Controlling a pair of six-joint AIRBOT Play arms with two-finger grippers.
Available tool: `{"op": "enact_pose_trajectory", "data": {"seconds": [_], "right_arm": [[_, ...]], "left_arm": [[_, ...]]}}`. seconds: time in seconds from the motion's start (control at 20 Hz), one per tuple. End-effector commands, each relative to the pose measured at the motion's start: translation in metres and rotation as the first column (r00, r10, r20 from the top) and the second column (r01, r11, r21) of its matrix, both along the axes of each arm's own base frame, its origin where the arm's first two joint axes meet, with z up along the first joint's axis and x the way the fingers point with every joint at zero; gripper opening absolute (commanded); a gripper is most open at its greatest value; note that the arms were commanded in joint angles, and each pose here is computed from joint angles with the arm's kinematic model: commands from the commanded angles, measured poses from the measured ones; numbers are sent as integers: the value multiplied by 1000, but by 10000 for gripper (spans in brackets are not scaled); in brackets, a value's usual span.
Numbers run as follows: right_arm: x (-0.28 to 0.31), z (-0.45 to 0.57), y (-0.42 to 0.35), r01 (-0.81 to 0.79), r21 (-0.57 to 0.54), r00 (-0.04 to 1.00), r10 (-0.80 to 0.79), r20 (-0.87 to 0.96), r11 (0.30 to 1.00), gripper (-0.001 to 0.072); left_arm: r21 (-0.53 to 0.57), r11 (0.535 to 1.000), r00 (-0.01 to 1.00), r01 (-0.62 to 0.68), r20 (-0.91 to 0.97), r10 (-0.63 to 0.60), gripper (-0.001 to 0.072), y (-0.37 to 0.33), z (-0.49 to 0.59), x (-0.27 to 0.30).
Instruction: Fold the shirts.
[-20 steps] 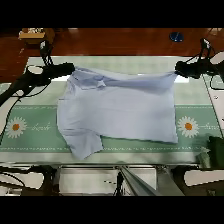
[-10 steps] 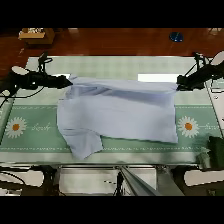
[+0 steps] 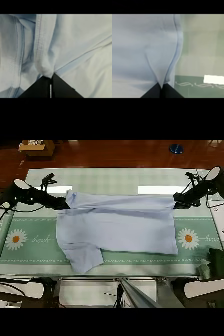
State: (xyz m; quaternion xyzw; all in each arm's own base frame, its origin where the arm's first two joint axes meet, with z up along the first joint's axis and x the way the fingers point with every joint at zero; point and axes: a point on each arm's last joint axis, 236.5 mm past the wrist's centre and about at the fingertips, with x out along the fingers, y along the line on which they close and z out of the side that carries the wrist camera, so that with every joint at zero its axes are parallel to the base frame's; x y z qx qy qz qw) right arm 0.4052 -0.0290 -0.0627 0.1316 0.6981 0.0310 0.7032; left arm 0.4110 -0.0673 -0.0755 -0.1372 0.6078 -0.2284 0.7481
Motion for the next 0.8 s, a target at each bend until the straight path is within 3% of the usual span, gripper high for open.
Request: {"op": "enact_pose_trajectory", "data": {"seconds": [0.0,0.05,0.15,0.2,0.35,0.45,0.5,0.6,0.75], "right_arm": [[-6,-3,0,-8,-2,1000,8,-26,1000,27],[-8,-2,1,-17,5,999,18,-33,1000,47],[-19,-1,5,-79,26,995,80,-66,997,252],[-33,2,5,-139,40,984,143,-107,989,315],[-63,20,-23,-136,-47,970,124,-211,990,344],[-75,41,-62,-97,-189,979,59,-197,977,344],[-79,48,-72,-58,-207,986,24,-164,977,345],[-102,48,-76,39,-137,991,-56,-121,990,438],[-116,37,-49,168,130,986,-168,-5,977,479]], "left_arm": [[25,1000,999,9,-52,-7,49,6,-5,-12],[23,1000,999,8,-52,-6,161,5,-5,-11],[21,1000,999,10,-53,-9,500,5,-3,-12],[16,1000,998,20,-64,-19,565,6,1,-16],[60,998,981,-10,-195,21,560,34,21,-39],[120,992,957,-48,-280,80,527,63,32,-68],[119,990,954,-76,-281,107,527,70,36,-78],[110,985,943,-131,-292,158,528,77,30,-109],[64,987,888,-146,-431,159,535,63,3,-182]]}}
